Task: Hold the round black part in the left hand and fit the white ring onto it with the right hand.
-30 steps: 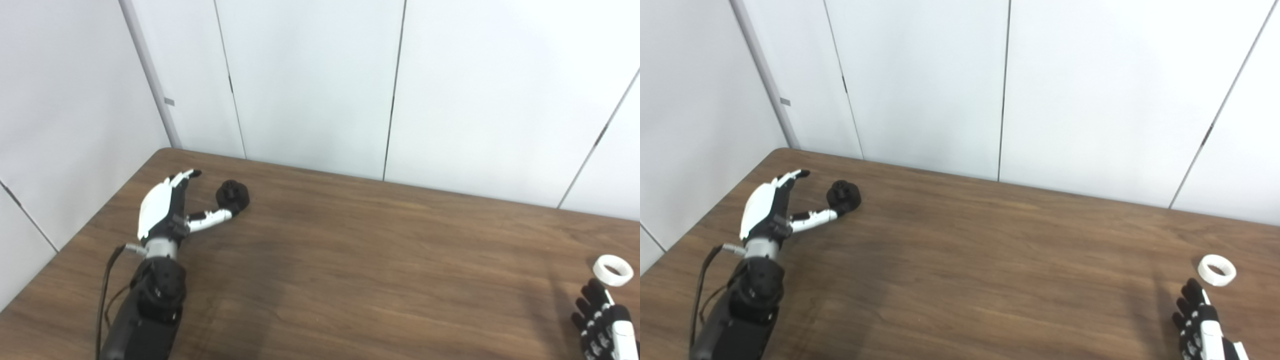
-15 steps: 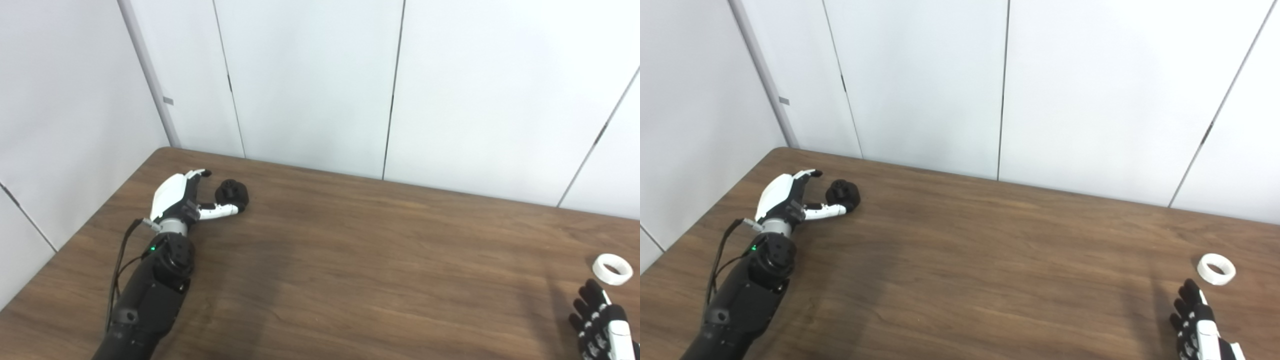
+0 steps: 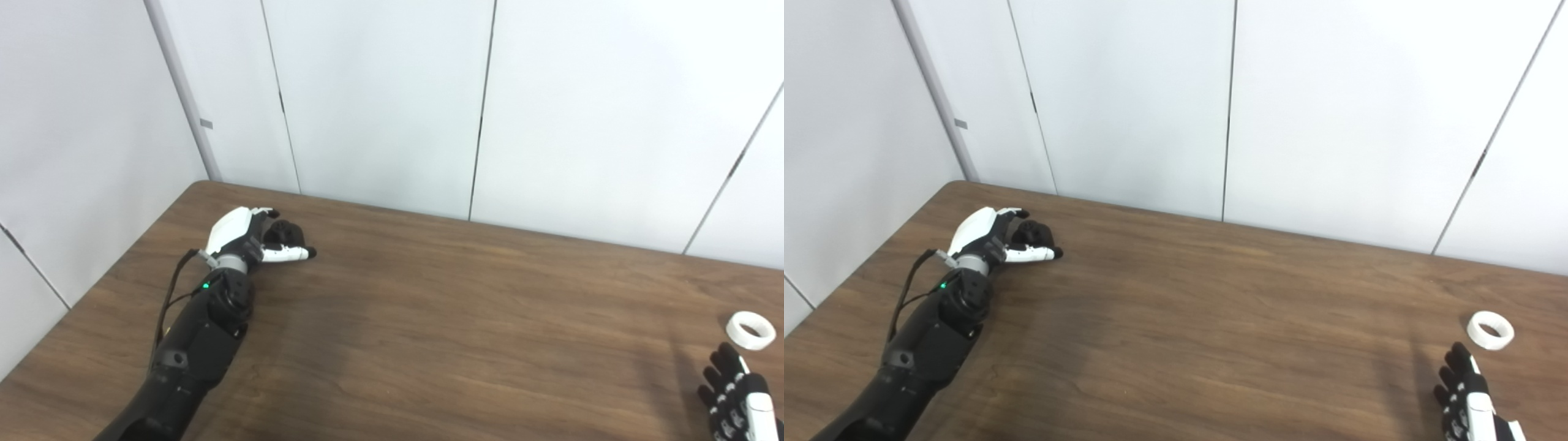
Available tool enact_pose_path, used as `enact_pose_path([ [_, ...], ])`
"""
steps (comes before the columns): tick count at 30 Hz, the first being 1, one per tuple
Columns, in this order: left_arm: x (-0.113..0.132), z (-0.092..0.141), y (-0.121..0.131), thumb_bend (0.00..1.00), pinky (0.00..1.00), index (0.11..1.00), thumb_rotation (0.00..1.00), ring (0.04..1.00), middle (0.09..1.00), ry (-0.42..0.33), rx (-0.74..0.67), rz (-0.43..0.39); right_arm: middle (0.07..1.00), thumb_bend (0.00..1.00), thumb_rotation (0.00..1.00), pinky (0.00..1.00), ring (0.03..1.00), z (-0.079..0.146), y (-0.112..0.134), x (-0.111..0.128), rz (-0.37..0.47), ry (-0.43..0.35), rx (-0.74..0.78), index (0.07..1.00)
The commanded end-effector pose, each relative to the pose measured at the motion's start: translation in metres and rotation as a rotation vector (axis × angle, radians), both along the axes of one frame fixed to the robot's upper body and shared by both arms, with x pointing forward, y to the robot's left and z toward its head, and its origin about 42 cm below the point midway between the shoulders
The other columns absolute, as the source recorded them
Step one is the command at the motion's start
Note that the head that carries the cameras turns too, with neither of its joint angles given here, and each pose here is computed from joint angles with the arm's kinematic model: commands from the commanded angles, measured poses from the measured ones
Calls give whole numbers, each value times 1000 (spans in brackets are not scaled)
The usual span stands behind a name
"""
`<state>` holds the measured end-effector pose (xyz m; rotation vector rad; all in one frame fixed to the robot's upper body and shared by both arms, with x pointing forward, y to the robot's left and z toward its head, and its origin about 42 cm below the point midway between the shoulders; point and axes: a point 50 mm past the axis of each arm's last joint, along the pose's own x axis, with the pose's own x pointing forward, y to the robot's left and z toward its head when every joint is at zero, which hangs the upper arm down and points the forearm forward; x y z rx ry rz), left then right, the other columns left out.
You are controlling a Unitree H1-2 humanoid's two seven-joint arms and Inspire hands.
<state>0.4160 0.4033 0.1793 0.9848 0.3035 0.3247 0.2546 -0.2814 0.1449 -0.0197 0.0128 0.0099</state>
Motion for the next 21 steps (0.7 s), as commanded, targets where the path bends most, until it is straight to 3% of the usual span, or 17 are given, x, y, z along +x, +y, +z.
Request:
enact_pose_path([
  [1, 15, 33, 10, 993, 1000, 848, 441, 1000, 958, -60, 46, 19, 1000, 317, 1000, 1000, 1000, 16, 1, 2, 0, -66, -4, 1000],
  [21, 18, 30, 16, 925, 1000, 830, 371, 1000, 949, -34, 94, 81, 1000, 326, 1000, 1000, 1000, 17, -3, -1, 8, -71, -22, 1000],
])
